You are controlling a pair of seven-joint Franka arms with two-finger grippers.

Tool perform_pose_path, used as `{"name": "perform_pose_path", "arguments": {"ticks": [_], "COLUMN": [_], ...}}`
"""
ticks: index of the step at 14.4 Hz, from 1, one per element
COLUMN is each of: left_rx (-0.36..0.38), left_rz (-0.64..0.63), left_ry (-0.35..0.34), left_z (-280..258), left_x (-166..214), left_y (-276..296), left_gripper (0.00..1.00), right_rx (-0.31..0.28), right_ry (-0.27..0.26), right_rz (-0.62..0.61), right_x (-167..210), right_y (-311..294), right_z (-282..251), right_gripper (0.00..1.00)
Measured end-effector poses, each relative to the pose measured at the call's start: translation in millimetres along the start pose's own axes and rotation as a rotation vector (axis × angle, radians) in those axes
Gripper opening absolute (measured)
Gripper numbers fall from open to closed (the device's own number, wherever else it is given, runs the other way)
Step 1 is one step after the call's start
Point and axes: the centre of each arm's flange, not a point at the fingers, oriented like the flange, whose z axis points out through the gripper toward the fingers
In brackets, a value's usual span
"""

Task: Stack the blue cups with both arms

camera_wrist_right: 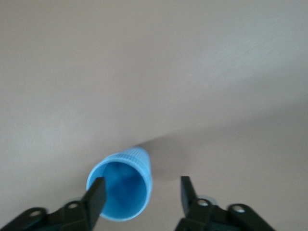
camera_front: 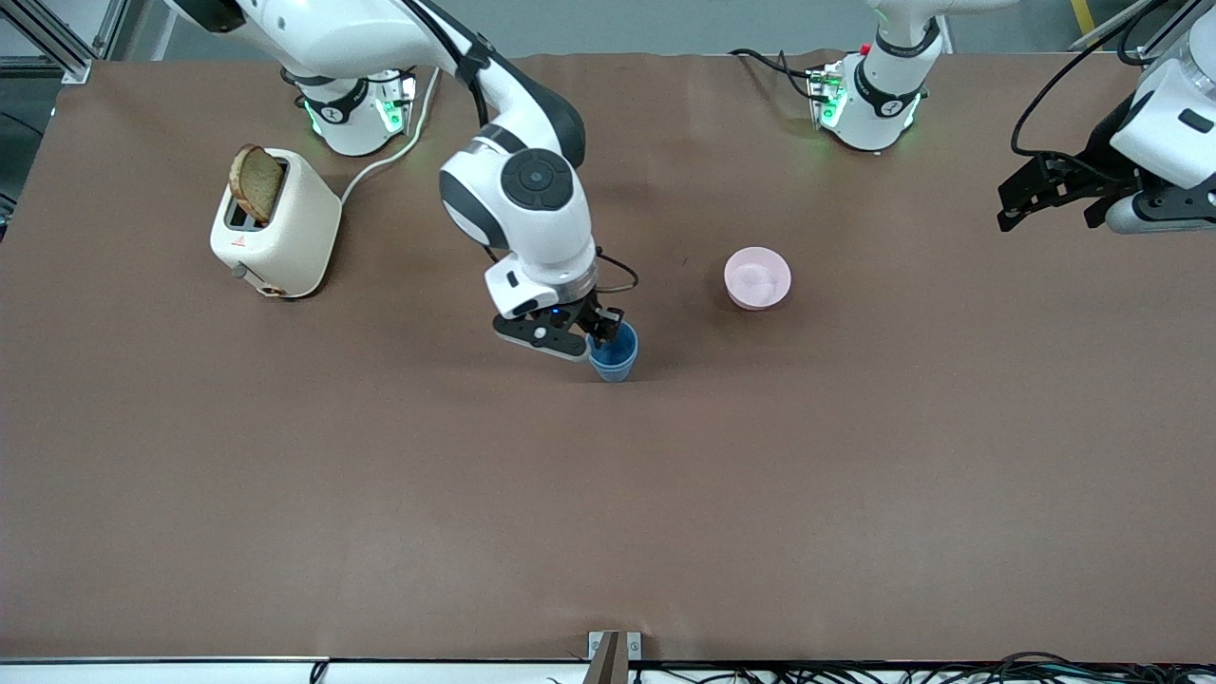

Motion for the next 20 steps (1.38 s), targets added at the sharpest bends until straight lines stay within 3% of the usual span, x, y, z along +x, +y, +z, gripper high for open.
{"name": "perform_pose_path", "arguments": {"ticks": [2,4,7,13,16,20], "left_rx": [0.001,0.001,0.011,0.016,0.016,0.015], "left_rz": [0.003,0.002,-0.001,-0.007,-0.01,-0.015], "left_ry": [0.001,0.001,0.002,0.004,0.004,0.008], "left_z": [-1,-1,-1,-1,0,-1], "left_x": [-2,-2,-2,-1,-1,0], "left_y": [0,-1,-3,-7,-9,-11], "left_gripper": [1.0,1.0,1.0,1.0,1.0,1.0], "right_rx": [0.006,-0.014,-0.022,-0.066,-0.069,-0.06], "right_ry": [0.058,0.109,0.147,0.029,-0.063,-0.111], "right_rz": [0.053,0.099,0.197,0.079,-0.023,-0.132], "right_x": [58,107,142,196,195,193], "right_y": [42,99,160,309,385,450], "right_z": [-57,-114,-170,-231,-264,-286], "right_gripper": [0.98,1.0,1.0,1.0,1.0,1.0]}}
